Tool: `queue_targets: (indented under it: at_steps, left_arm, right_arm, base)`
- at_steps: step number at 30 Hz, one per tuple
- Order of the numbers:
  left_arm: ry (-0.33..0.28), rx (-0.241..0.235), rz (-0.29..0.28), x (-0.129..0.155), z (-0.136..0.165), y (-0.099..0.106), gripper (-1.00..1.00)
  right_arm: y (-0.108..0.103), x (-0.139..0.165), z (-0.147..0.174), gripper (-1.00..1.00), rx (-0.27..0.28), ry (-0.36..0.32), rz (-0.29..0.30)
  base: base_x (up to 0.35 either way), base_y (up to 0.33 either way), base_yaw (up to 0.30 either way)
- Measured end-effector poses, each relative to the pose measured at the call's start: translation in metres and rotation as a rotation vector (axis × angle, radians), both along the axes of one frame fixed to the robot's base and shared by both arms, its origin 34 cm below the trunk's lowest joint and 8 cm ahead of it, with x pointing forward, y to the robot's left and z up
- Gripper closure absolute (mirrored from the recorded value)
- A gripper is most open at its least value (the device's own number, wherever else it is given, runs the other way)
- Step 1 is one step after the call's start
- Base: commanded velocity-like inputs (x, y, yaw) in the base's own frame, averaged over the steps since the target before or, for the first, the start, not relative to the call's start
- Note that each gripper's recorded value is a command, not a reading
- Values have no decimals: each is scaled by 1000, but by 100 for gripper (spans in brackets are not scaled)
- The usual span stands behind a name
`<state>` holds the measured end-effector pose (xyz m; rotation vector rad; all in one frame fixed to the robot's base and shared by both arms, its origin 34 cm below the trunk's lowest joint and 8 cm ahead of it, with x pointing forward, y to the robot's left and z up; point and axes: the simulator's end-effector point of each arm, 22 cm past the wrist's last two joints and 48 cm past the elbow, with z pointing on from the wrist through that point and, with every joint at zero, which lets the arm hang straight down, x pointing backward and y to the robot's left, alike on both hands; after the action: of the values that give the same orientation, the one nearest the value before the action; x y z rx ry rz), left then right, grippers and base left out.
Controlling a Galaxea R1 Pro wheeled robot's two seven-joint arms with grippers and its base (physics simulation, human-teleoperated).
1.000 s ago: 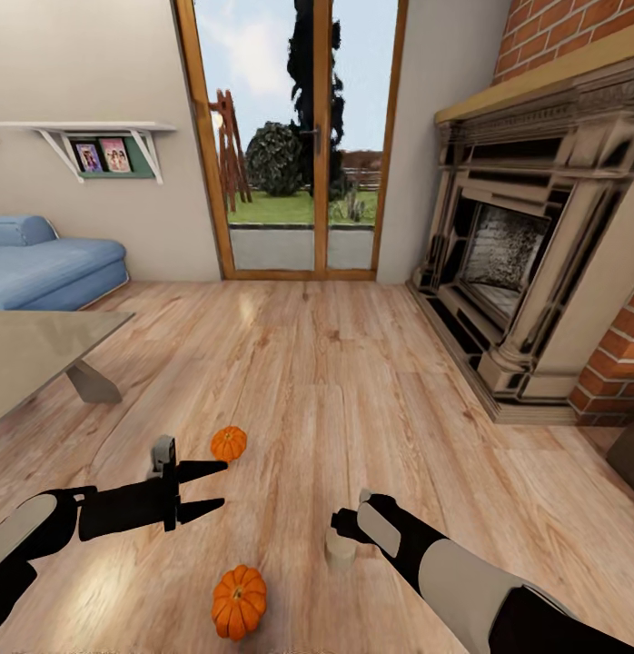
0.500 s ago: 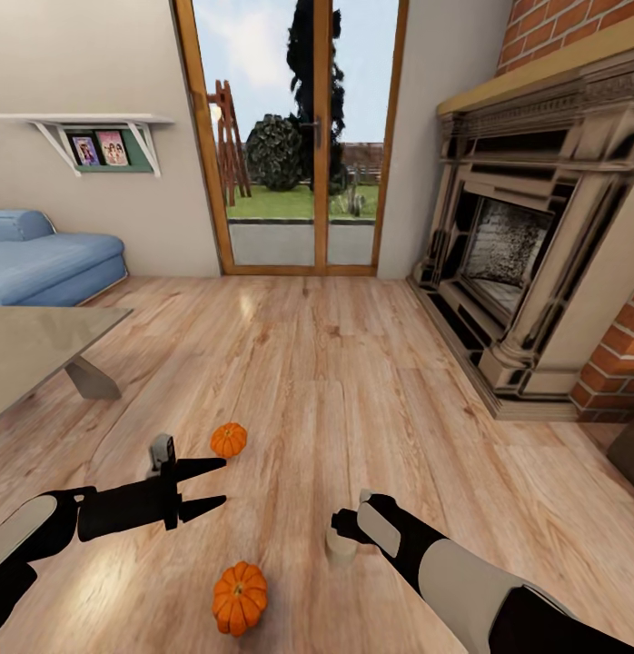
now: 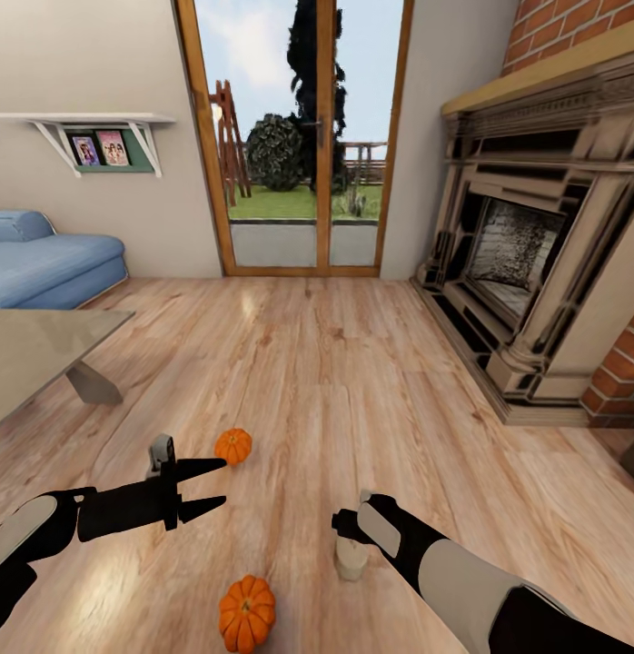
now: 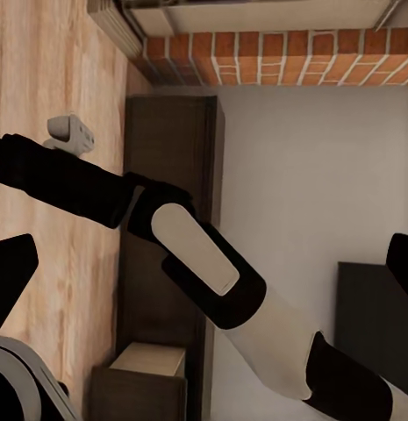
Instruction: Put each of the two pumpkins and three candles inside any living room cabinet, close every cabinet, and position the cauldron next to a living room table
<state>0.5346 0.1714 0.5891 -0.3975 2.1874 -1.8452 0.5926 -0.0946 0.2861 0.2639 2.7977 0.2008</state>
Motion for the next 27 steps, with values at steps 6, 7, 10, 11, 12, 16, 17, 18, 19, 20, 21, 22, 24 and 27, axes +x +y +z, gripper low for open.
queue_targets:
  at_steps: [6,7,10,11,12,16,17,18,19,20,21,22,24,27]
  left_arm:
    - [-1,0,0,0,0,0,-100]
    - [-1,-1,0,0,0,0,-100]
    - [-1,0,-1,0,0,0,-100]
    - [-1,1,-1,0,0,0,-100]
    - [-2,1,-1,0,0,0,-100]
    - [-1,0,-2,0,0,-1,-100]
    - [-1,0,-3,-1,0,-1,-100]
    - [-2,-1,-3,-1,1,-1,-100]
    - [-2,0,-3,-1,1,-1,-100]
    - [-2,0,-3,0,1,-1,-100]
    - [-2,-1,-3,0,1,-1,-100]
    - [-2,0,-3,0,1,-1,-100]
    - [-3,-1,-3,0,1,-1,-100]
    - [5,0,-3,0,-3,-1,-100]
  right_arm:
    - [0,0,0,-100,0,-1,-1]
    - [0,0,0,-100,0,-1,-1]
    - [0,0,0,-100,1,0,-2]
    - [0,0,0,-100,1,0,-2]
    - [0,0,0,-100,1,-1,-3]
    - [-3,3,0,-100,-3,-17,-16]
    - [-4,4,0,-100,-4,-20,-19]
    - [-4,4,0,-100,-4,-22,-21]
    - [-4,5,0,-100,-4,-23,-22]
    - [-4,5,0,-100,-4,-25,-23]
    - [-4,6,0,-100,-4,-28,-25]
    - [-5,6,1,-100,-6,-31,-27]
    - [-6,8,1,-100,-7,-40,-33]
    - [-8,9,-3,-100,-10,-42,-40]
  base:
    - [152,92,0]
    - [37,20,0]
    - [19,9,0]
    - [90,3,0]
    - [209,2,0]
    - [131,1,0]
    - [39,0,0]
    - [25,0,0]
    - [16,0,0]
    - [10,0,0]
    - [7,0,0]
    - [4,0,0]
    - [2,0,0]
    - [0,0,0]
